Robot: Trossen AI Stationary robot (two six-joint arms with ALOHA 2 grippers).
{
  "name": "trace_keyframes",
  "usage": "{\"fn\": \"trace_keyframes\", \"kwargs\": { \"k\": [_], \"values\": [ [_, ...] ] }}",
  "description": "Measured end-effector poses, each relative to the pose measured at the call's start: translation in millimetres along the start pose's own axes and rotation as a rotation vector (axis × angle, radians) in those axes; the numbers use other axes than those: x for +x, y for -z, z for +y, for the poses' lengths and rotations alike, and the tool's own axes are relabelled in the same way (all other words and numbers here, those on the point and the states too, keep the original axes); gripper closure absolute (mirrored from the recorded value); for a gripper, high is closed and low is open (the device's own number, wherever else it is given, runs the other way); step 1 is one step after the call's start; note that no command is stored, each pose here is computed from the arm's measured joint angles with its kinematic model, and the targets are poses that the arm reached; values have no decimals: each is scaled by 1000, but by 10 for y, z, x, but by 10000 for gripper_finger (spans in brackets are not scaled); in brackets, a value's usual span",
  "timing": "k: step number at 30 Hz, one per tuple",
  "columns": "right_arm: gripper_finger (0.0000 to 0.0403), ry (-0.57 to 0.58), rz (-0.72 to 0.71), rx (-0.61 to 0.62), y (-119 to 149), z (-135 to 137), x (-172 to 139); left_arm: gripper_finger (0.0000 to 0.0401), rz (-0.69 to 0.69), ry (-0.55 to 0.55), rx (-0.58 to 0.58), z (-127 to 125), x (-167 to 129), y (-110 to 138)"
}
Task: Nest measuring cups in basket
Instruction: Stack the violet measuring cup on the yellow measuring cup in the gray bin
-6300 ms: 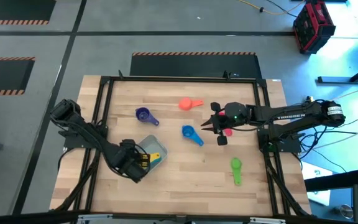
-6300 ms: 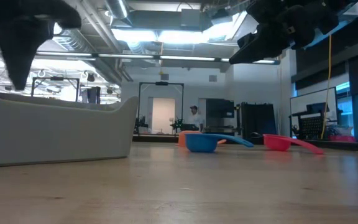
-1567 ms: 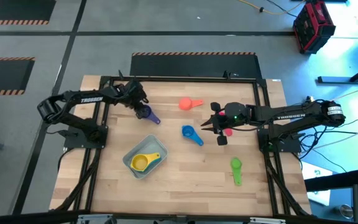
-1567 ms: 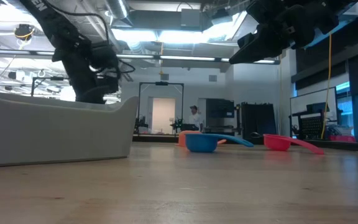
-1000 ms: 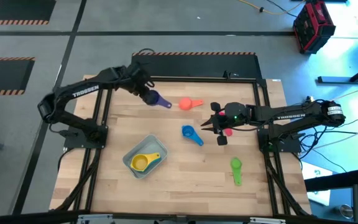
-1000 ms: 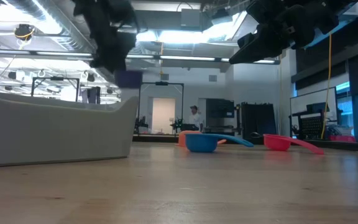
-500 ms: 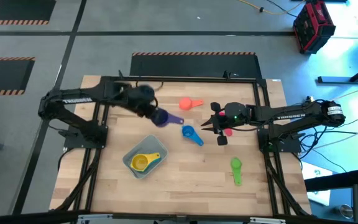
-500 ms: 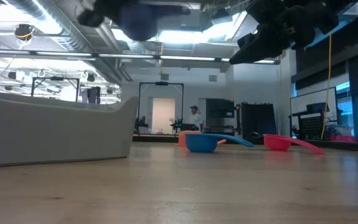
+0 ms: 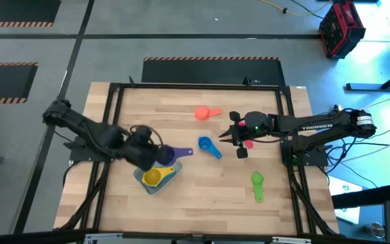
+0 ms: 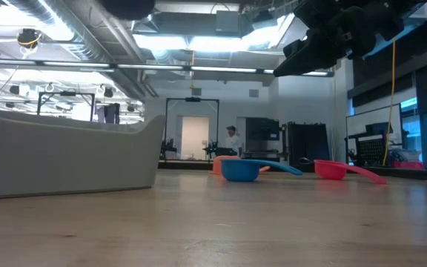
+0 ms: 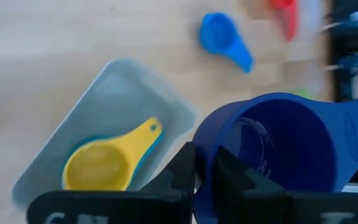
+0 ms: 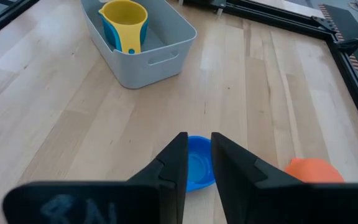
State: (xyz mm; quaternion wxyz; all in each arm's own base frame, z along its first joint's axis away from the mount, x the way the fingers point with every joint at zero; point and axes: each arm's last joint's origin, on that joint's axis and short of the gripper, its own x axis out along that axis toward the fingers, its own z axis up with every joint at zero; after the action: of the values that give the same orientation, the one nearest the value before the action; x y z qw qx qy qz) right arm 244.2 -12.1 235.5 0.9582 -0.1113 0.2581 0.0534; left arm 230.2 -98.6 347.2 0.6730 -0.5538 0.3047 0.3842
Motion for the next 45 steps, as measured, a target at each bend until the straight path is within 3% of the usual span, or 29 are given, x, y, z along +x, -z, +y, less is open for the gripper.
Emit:
{"fn": "trace_keyframes", "kwargs": {
  "k": [5,12,19,24,40,45],
  "values": [
    [327,-1,1,0,1,1,0,378,51,-113,-33,66,104,258],
    [327,-1,2,0,2,1,0,378,95,-322,29,139,397,596],
    [327,-1,2,0,2,1,0,378,19,-513,22,261,630,800],
    [327,-1,2,0,2,2,0,378,-44,-543,-32,294,696,855],
    [327,-1,3,-22,3,1,0,377,-92,-670,-34,312,1041,923],
    [327,-1,3,-23,3,2,0,359,-72,-689,-6,302,1082,904]
  ]
}}
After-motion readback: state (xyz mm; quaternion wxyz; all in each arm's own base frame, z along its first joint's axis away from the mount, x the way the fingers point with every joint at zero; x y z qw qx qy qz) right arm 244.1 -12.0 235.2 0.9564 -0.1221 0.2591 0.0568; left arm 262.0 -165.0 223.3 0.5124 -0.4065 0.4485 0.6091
